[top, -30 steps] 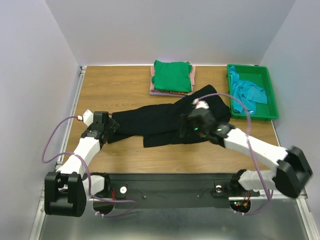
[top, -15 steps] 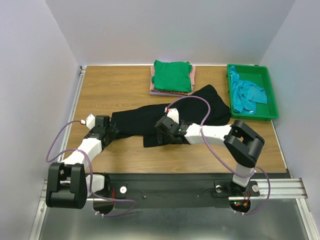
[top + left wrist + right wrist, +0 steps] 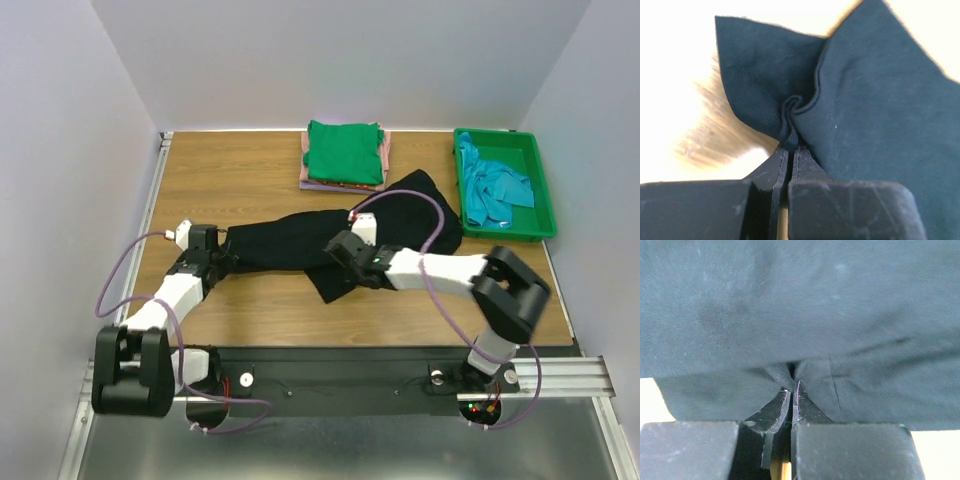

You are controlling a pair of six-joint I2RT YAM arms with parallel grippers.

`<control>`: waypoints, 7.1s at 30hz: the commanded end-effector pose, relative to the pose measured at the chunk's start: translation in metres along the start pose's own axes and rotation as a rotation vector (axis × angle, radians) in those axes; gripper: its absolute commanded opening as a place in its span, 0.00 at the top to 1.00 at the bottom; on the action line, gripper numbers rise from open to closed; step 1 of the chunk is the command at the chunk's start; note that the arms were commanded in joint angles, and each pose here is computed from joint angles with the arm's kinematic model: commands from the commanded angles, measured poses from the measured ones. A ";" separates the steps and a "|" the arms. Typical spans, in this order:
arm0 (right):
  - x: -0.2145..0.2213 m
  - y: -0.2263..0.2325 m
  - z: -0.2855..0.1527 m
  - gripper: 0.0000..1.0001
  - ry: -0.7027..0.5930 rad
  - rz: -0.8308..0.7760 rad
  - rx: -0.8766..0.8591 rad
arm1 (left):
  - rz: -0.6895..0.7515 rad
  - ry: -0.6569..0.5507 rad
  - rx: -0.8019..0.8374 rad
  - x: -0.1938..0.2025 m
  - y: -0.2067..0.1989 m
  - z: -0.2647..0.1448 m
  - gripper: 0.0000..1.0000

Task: Fold and stack the t-shirts
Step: Flatten the tshirt out

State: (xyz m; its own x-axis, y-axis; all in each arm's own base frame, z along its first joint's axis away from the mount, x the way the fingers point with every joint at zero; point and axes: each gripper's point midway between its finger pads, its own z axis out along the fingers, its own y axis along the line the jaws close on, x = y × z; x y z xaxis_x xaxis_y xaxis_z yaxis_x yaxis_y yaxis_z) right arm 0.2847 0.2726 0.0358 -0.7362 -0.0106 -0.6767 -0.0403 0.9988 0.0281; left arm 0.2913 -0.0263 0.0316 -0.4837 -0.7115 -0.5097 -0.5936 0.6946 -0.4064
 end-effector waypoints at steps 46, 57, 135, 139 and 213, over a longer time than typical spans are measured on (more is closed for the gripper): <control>-0.357 -0.118 -0.453 0.99 -1.038 0.251 -0.284 | -0.186 -0.736 0.854 -0.186 -0.112 -0.429 1.00; -0.337 -0.112 -0.074 0.62 -0.546 0.079 -0.056 | -0.107 -0.337 0.143 -0.162 -0.079 -0.089 0.02; -0.012 -0.106 0.023 0.00 0.138 0.218 0.104 | -0.021 0.076 0.129 -0.012 -0.016 -0.007 0.02; -0.026 -0.121 0.044 0.00 0.137 0.232 0.157 | 0.005 0.136 0.100 -0.002 -0.023 0.012 0.02; 0.022 -0.158 -0.081 0.05 0.119 0.459 -0.124 | 0.003 0.086 -0.154 0.018 0.027 0.006 1.00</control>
State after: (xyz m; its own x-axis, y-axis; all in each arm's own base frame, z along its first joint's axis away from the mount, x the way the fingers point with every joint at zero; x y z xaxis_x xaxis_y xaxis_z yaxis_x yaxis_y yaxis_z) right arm 0.2307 0.0931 0.0597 -0.7051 0.4848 -0.5175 0.3125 0.8675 0.3869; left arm 0.3116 -0.0221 0.0228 -0.4558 -0.7443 -0.4881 -0.6484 0.6533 -0.3908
